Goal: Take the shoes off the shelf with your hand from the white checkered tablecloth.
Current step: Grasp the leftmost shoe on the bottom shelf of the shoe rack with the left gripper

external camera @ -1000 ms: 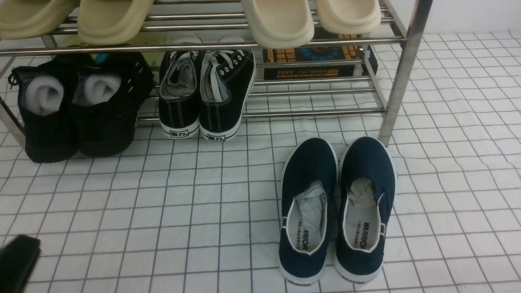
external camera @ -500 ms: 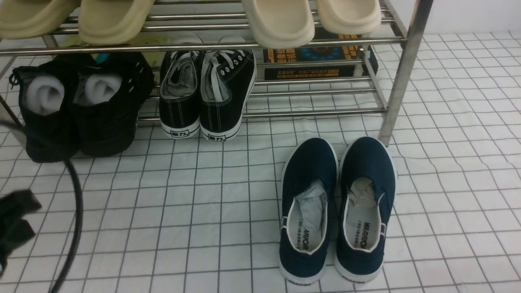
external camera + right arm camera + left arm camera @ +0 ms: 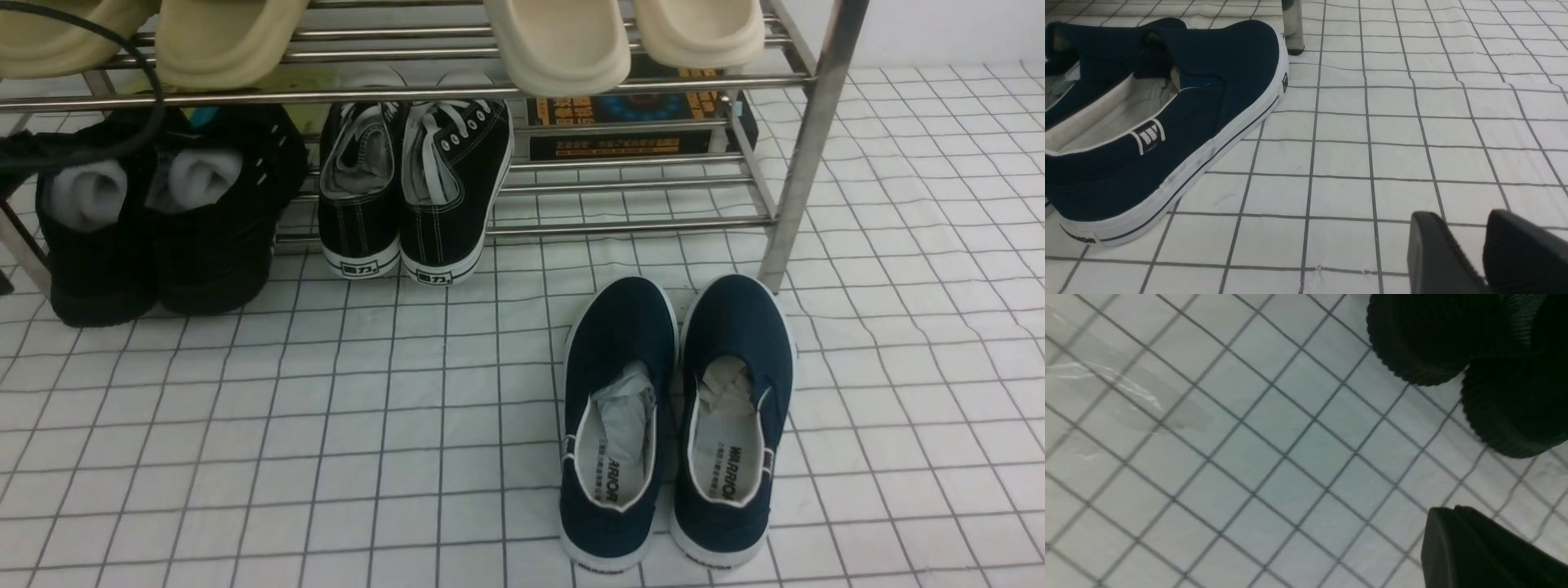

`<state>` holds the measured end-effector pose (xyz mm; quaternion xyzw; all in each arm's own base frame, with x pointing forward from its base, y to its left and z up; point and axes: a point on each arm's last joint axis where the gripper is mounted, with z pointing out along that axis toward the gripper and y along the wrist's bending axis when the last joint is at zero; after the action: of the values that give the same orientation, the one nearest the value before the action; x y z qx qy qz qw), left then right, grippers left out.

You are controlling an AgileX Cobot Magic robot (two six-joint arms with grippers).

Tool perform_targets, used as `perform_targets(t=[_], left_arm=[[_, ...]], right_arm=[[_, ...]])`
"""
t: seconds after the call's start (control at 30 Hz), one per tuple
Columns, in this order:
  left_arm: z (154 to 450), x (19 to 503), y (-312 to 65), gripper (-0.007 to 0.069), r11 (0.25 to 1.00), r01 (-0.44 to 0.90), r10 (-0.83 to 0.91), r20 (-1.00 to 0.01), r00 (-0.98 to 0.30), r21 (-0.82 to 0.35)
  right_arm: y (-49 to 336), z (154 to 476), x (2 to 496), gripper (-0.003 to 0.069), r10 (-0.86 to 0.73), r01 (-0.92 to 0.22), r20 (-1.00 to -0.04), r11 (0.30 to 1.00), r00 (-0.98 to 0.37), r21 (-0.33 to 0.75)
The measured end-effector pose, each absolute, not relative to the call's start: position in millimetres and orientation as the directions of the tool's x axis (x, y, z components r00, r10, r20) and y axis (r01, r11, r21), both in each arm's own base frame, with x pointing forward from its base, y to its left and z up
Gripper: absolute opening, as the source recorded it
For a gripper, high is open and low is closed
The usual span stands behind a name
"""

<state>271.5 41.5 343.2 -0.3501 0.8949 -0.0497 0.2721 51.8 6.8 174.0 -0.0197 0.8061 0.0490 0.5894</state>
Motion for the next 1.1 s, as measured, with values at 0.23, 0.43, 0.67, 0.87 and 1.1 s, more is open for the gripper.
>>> perform_targets(t=[0.23,0.43,0.67,0.87,1.1], left_arm=[[339,287,69,0.0023,0.582,-0.632,-0.813,-0.355,-0.461,-0.512],[318,308,76,0.0120,0.555,-0.652,-0.832,-0.322,-0.452,-0.516],[302,329,85,0.0399,0.544,-0.652,-0.839,-0.346,-0.419,-0.528],[275,349,93,0.0525,0.532,-0.669,-0.847,-0.346,-0.404,-0.519],[247,362,97,0.0455,0.515,-0.698,-0.857,-0.314,-0.408,-0.498]], right_arm=[[7,174,52,0.0221,0.026,-0.089,-0.952,0.994,-0.304,0.056],[7,174,52,0.0227,0.026,-0.089,-0.952,0.994,-0.304,0.056],[7,174,52,0.0235,0.026,-0.089,-0.952,0.994,-0.304,0.056],[7,174,52,0.0238,0.026,-0.089,-0.952,0.994,-0.304,0.056],[7,174,52,0.0238,0.026,-0.089,-0.952,0.994,-0.304,0.056]])
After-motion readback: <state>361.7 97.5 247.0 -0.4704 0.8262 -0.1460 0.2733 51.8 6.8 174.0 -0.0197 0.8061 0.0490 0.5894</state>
